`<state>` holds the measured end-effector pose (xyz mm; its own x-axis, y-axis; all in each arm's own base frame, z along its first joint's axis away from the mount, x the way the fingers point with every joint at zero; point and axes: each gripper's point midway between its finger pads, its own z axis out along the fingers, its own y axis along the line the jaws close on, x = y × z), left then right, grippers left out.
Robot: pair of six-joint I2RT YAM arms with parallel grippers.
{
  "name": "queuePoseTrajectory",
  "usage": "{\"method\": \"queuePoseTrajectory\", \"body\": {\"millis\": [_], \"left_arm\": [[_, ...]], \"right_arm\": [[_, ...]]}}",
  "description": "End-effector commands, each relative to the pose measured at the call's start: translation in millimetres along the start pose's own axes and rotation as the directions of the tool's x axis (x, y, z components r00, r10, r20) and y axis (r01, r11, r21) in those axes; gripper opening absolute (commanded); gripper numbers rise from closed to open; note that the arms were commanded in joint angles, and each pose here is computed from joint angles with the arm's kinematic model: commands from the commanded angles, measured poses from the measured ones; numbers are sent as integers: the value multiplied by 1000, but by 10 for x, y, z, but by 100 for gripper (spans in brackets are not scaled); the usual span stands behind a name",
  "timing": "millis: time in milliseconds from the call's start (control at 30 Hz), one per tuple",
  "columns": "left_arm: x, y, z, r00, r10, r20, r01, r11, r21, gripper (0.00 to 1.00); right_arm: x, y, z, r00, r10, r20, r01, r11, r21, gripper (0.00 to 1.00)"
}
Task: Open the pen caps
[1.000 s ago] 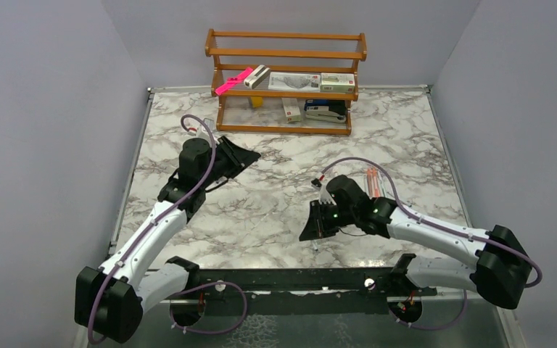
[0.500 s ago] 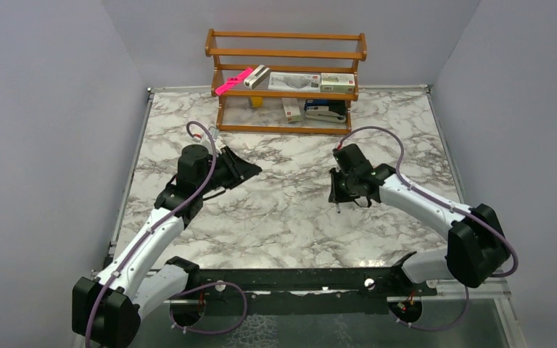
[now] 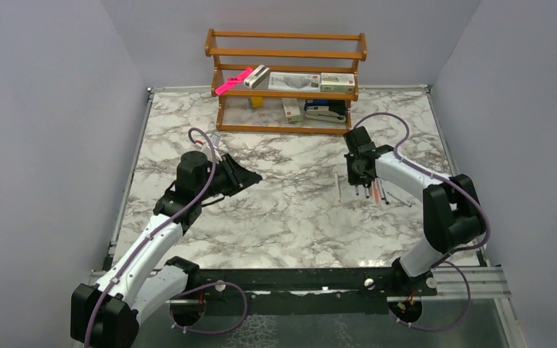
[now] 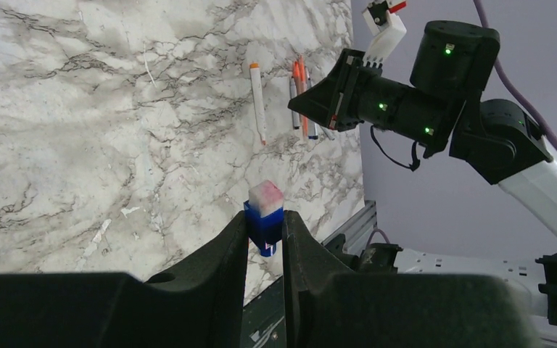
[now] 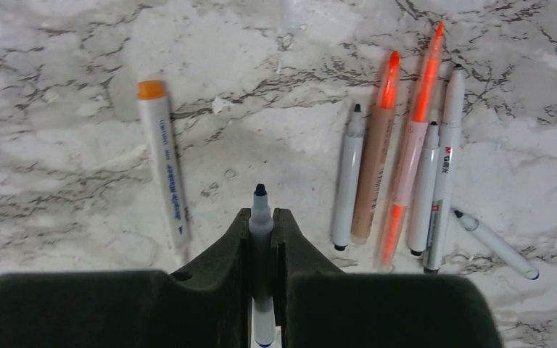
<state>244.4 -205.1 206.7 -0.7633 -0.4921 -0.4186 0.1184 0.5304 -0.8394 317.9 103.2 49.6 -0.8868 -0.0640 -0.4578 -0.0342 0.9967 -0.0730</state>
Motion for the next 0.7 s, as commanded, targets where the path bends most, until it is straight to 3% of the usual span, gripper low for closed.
{"method": "queuePoseTrajectory", "body": {"millis": [0,467,667], "left_arm": [[64,-17,-35,1000,13,-26,-12,1000,27,5],[86,16,27,998,17,-54,-15,1000,23,5],[86,52,43,998,20,-55,-20,1000,9,5]], "right_arm": [[-161,-128,105,999,-6,31,4,997,73,7],[-22,-95,322,1000,4,-23,-3,999,46,10],[-21,-75,331,1000,5,-23,-4,999,39,24]]}}
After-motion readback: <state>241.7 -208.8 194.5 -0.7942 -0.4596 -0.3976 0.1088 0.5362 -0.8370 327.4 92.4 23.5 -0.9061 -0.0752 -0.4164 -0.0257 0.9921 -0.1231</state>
